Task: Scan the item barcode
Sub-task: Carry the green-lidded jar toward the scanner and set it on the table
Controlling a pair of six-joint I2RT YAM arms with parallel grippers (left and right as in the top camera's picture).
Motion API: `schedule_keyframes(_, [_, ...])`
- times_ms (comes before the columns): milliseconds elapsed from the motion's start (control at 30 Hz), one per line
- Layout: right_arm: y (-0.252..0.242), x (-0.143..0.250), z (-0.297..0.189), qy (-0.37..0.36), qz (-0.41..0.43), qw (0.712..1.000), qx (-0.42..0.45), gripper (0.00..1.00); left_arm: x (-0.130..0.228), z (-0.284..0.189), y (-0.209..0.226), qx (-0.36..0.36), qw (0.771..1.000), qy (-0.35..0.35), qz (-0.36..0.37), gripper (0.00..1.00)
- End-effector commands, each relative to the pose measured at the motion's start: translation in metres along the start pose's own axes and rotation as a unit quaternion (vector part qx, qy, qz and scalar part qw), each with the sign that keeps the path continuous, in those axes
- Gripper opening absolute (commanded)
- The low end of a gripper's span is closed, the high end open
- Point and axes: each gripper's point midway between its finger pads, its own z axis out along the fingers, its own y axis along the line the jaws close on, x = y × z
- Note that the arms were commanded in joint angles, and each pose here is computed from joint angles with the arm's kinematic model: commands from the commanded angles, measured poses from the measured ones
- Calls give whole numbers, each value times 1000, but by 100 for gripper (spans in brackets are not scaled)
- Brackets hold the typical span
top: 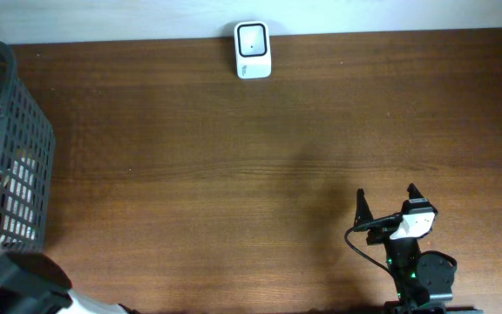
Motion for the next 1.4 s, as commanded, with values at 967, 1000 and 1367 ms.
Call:
schedule_keyframes(967, [0, 2, 0, 1, 2, 1000, 0, 98, 299, -108, -487, 421, 748, 281, 429, 60])
schedule_keyframes(1000, [0, 2, 0, 1, 2, 1000, 0, 99, 310, -105, -494, 422, 746, 288, 428, 60])
schedule_keyframes(1367, [0, 2, 0, 1, 2, 1000, 0, 99, 383, -66, -578, 434, 777, 283, 358, 60])
